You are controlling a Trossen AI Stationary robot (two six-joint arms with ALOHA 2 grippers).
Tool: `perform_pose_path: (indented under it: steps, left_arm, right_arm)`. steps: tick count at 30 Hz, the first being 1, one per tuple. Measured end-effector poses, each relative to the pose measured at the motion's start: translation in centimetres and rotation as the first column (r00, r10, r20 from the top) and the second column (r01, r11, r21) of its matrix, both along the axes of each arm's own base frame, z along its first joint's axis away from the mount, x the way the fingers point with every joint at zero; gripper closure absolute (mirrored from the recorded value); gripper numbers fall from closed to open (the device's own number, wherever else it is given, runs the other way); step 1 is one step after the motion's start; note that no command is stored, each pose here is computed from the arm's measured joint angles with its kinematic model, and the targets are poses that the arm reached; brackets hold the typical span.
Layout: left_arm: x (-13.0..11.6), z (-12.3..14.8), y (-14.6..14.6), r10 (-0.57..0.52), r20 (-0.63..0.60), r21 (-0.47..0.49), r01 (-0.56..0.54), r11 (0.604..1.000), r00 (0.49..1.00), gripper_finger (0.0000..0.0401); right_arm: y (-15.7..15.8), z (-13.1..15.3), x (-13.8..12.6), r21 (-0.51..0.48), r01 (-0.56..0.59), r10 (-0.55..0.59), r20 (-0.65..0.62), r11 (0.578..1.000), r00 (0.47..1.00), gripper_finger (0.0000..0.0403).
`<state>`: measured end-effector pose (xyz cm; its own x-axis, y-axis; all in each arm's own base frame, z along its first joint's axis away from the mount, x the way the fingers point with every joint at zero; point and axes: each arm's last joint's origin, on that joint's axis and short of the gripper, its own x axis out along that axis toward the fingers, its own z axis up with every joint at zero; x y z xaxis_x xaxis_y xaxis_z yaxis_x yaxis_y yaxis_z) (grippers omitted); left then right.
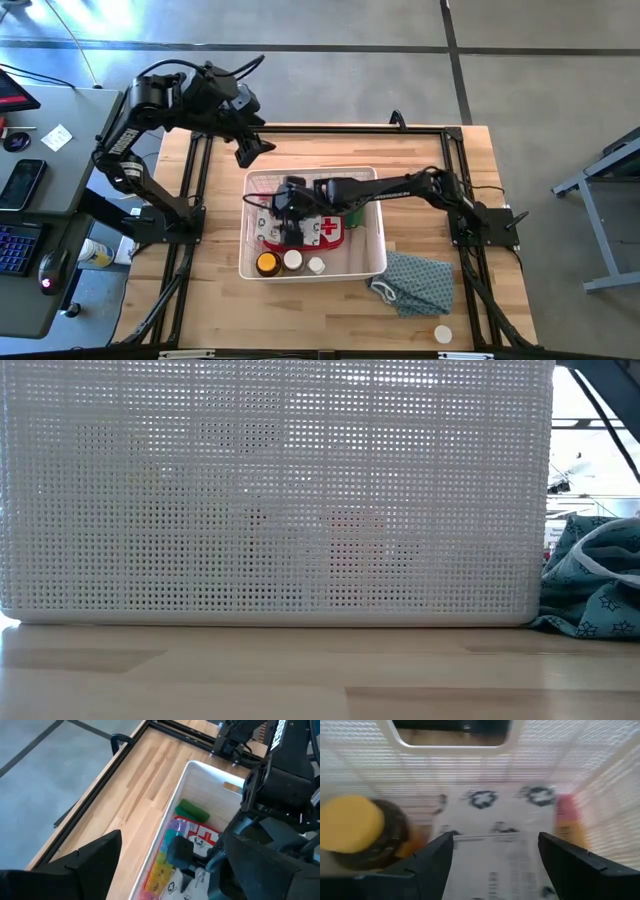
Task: Pick & place medical supplies in basket/bin
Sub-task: Put the white mailer bag into the white container, then put the orange pill bottle into the white container
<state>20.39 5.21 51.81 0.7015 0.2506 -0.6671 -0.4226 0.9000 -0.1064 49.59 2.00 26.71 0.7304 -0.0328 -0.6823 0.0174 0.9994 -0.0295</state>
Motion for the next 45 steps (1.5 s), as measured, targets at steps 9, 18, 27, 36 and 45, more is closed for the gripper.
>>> perform_pose_path:
  steps: [9, 18, 27, 36, 45]
  left_arm:
    - [0.0, 0.0, 0.0, -0.001, 0.0, 0.002, 0.001, 1.0, 1.0, 0.0016]
    - [0.0, 0.0, 0.0, -0.022, -0.002, 0.002, 0.022, 1.0, 1.0, 0.0016]
    - [0.0, 0.0, -0.1, -0.046, -0.006, -0.006, 0.046, 0.999, 0.999, 0.0016]
    - [0.2, 0.2, -0.4, -0.132, 0.045, -0.06, 0.134, 0.989, 0.99, 0.0016]
    - [0.9, 1.1, -0.6, -0.217, 0.185, -0.113, 0.241, 0.964, 0.958, 0.0016]
  right_arm:
    - [-0.5, -1.2, 0.9, 0.222, 0.015, -0.017, 0.009, 0.975, 1.0, 0.0122]
    - [-1.1, 1.4, 1.0, 0.141, 0.113, -0.136, 0.168, 0.984, 0.976, 0.0121]
    - [-2.3, 1.0, 0.6, 0.301, 0.118, -0.148, 0.078, 0.946, 0.986, 0.0121]
    - [-2.9, 8.1, -5.8, 0.454, 0.247, -0.236, -0.082, 0.856, 0.968, 0.0121]
    - [1.1, 15.0, -16.6, 0.338, 0.411, -0.351, -0.227, 0.846, 0.909, 0.0121]
